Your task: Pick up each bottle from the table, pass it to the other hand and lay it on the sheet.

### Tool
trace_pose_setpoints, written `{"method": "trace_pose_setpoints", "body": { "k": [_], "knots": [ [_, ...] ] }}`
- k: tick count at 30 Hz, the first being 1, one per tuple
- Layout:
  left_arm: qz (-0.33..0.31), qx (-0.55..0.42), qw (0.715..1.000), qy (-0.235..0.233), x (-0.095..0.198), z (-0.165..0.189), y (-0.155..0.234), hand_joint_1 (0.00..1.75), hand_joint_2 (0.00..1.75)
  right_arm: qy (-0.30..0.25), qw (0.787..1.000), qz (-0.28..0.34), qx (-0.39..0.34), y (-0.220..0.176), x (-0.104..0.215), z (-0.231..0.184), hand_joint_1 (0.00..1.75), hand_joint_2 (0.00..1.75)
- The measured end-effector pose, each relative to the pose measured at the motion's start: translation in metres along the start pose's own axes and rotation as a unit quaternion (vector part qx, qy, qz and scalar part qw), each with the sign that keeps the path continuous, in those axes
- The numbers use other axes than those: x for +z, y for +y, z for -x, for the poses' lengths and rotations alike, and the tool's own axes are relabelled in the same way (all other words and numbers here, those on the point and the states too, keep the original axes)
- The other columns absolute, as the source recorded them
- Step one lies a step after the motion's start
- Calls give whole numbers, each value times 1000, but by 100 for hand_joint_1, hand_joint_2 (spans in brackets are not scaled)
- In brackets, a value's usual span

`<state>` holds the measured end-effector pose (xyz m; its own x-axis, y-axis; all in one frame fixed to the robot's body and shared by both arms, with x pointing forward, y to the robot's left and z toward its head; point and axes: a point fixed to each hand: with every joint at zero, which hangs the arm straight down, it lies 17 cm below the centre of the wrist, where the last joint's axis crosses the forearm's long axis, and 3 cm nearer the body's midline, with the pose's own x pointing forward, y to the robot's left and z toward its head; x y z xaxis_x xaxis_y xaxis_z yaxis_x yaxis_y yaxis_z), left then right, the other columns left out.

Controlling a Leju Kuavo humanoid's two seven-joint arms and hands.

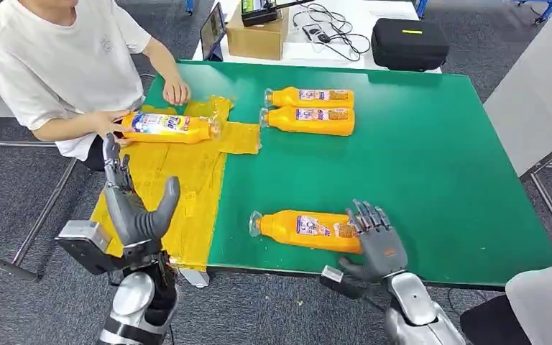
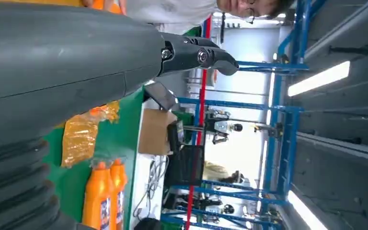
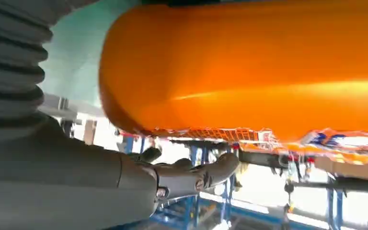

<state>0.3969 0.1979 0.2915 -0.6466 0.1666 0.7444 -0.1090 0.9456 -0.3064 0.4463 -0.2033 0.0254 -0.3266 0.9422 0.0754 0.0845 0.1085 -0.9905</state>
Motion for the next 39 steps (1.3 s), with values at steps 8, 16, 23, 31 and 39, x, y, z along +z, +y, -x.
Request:
{"method": "trace_pose_setpoints", "body": {
  "k": [8,16,23,31,39],
  "knots": [
    [8,4,1000,2,4,-2,-9,0,175,23,999,-41,-7,5,-29,18,0,175],
    [18,12,1000,8,2,-1,-19,0,175,26,992,-98,-70,17,-50,3,5,175],
    [36,30,999,12,-2,0,-36,0,175,21,982,-168,-82,38,-57,-2,175,175],
    [50,35,998,16,0,3,-48,0,175,20,972,-219,-83,46,-64,0,175,175],
    [55,39,998,22,-1,8,-54,0,175,46,953,-285,-95,63,-56,6,175,175]
  ]
}}
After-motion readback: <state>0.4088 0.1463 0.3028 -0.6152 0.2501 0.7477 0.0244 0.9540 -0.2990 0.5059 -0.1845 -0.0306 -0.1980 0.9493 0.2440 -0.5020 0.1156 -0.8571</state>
